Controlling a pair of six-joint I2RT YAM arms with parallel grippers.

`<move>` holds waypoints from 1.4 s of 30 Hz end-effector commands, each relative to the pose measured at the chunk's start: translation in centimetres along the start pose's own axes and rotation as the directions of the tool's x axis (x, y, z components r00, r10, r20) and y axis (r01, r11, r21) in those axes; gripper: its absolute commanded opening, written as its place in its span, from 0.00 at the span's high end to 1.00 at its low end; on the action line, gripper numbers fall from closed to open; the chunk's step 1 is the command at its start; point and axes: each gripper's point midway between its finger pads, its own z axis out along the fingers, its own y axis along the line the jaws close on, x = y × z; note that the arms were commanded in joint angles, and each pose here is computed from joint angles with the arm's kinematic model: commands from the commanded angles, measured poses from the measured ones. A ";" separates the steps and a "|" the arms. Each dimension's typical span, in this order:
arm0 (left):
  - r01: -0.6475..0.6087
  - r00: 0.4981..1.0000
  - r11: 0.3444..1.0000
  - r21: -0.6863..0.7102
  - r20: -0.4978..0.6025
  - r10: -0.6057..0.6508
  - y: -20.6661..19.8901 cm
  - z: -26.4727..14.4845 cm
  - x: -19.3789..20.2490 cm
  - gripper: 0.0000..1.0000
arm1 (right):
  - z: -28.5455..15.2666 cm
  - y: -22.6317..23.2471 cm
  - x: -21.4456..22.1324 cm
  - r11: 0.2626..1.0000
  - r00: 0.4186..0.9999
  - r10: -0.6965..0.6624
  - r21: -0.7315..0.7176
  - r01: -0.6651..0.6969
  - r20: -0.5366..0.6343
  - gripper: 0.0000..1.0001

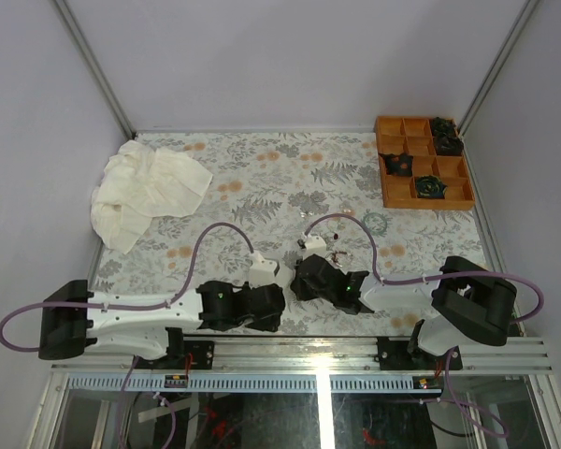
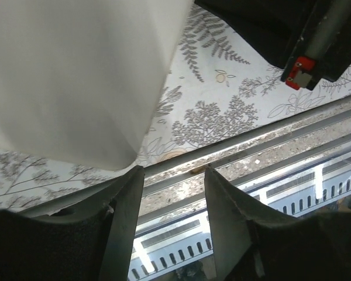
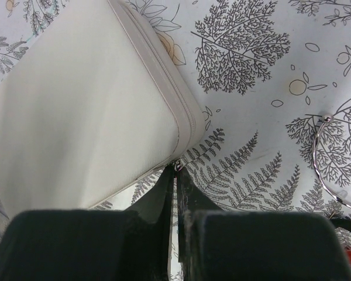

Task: Organize the mixed jewelry
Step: Close the jewelry box at the center of the board.

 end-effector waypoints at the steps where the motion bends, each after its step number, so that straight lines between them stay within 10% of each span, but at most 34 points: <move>1: 0.005 1.000 0.995 0.102 -0.003 -0.005 -2.9 1.4 0.2 0.55 | 0.1 1.5 -2.0 1.000 0.998 0.013 -0.012 -0.013 0.058 1.00; 26: 0.167 0.975 0.981 -0.100 0.165 -0.149 7.0 4.9 -5.4 0.56 | -0.1 2.5 0.3 0.994 1.000 -0.008 -0.110 0.011 0.025 1.00; 42: 0.079 0.980 0.996 0.046 0.180 -0.087 1.1 1.4 -8.5 0.48 | 0.0 2.5 0.1 0.996 0.999 0.010 -0.088 -0.006 0.044 1.00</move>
